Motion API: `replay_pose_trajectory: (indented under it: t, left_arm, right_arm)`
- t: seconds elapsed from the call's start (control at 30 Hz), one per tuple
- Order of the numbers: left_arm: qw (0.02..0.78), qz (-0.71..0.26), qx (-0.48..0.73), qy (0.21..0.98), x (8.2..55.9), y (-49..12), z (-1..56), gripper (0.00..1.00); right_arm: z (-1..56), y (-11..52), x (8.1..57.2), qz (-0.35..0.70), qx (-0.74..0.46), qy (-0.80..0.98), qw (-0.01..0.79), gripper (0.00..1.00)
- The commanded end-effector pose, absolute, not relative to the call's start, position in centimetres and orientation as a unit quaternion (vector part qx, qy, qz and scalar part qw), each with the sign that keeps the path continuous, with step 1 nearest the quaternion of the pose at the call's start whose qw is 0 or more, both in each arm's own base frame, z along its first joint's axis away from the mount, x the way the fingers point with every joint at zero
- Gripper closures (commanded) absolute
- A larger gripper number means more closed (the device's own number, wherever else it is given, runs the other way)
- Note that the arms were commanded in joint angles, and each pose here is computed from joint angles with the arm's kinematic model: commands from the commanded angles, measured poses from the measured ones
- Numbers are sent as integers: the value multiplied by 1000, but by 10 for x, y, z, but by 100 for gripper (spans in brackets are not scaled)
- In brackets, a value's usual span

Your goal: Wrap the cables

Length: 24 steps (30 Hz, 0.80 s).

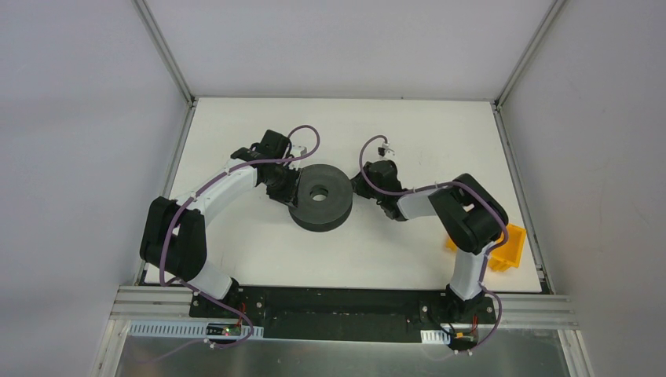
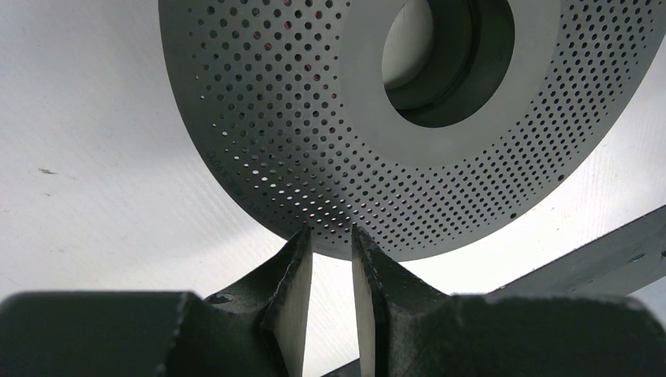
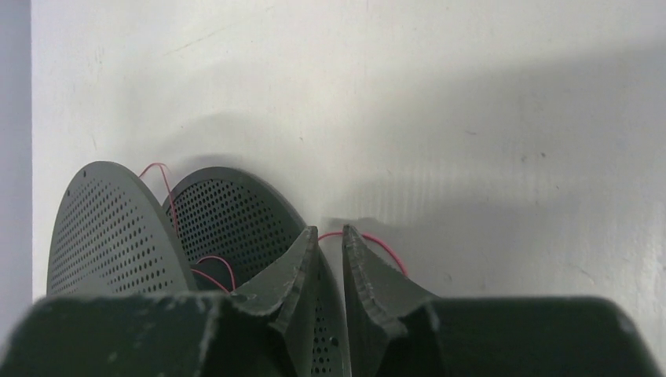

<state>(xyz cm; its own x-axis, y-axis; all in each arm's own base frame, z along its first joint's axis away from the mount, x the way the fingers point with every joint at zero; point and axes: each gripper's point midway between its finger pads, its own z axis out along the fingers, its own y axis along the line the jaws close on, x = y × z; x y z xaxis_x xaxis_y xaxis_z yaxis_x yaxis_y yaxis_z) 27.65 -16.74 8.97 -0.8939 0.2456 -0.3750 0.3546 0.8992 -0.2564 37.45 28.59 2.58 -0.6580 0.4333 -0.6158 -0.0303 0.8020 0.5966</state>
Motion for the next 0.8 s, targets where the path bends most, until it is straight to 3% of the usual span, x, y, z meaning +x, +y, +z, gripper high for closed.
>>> replay_pose_trajectory:
  t: [0.0, 0.43, 0.63, 0.77]
  left_arm:
    - [165, -156, 164, 960, 275, -166, 92, 76]
    - [166, -156, 165, 959, 276, -166, 92, 76]
    - [166, -157, 164, 960, 275, -166, 92, 76]
    - [167, -155, 164, 960, 275, -165, 92, 76]
  right_arm:
    - [20, 294, 376, 310, 100, 864, 383, 79]
    - [67, 271, 369, 313, 226, 849, 360, 74]
    - [82, 257, 361, 291, 192, 856, 382, 71]
    - [75, 249, 355, 270, 105, 869, 401, 69]
